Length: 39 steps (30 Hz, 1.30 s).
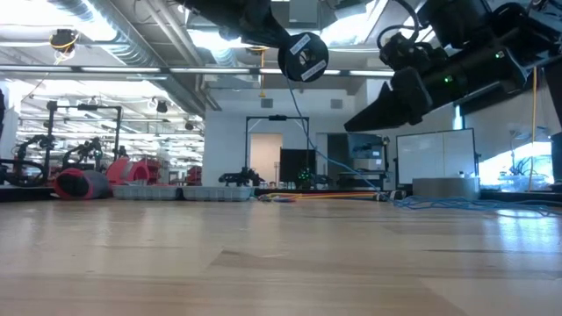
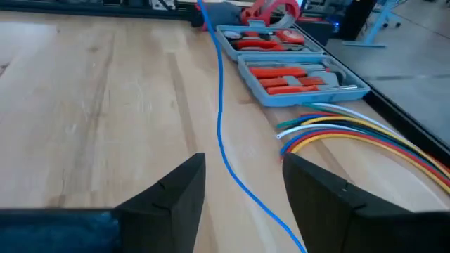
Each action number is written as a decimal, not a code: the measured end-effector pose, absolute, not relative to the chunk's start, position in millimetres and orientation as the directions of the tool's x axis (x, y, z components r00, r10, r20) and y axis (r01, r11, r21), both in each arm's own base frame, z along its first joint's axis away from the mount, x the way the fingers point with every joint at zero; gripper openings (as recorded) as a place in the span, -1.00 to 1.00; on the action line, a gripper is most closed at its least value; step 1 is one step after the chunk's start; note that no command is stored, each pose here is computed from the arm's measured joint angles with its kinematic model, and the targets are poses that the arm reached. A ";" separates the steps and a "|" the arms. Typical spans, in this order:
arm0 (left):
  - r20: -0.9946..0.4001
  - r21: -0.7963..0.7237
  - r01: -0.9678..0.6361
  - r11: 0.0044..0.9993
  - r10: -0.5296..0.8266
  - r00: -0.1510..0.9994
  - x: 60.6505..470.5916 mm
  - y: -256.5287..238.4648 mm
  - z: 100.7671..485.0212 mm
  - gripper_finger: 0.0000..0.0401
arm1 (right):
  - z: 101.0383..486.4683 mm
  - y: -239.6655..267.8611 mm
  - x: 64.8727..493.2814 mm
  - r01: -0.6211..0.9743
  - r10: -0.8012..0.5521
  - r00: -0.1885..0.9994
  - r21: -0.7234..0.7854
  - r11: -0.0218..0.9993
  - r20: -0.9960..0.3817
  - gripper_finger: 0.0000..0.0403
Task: Coil cords
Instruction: Coil the blue wire onto the black spool
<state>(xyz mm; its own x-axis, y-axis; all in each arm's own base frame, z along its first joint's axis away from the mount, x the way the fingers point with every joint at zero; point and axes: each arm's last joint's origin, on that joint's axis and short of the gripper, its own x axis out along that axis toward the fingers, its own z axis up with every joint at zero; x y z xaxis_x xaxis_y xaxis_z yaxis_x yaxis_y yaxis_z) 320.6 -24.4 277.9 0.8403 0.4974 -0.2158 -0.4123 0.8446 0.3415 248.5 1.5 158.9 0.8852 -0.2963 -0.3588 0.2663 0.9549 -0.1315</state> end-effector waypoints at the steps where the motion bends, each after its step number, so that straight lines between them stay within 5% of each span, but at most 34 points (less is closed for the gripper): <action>1: -0.216 0.341 -0.412 0.845 0.497 0.840 320.6 -24.4 277.9 -1.00 | 158.8 1.9 248.6 0.254 -0.284 0.888 -0.128 0.959 -0.362 -0.03; 12: -0.215 0.341 -0.414 0.844 0.499 0.839 320.7 -23.8 278.0 -1.00 | 132.5 4.9 261.5 0.132 -0.200 0.879 -0.183 0.974 -0.432 -0.03; 29: -0.218 0.358 -0.404 0.842 0.496 0.840 320.6 -24.7 277.6 -1.00 | 142.3 7.8 293.8 0.093 -0.160 0.889 -0.173 0.981 -0.430 -0.03; 39: -0.216 0.356 -0.405 0.842 0.496 0.841 320.7 -24.8 277.8 -1.00 | 137.3 0.5 289.3 0.250 -0.367 0.810 -0.297 0.922 -0.457 -0.03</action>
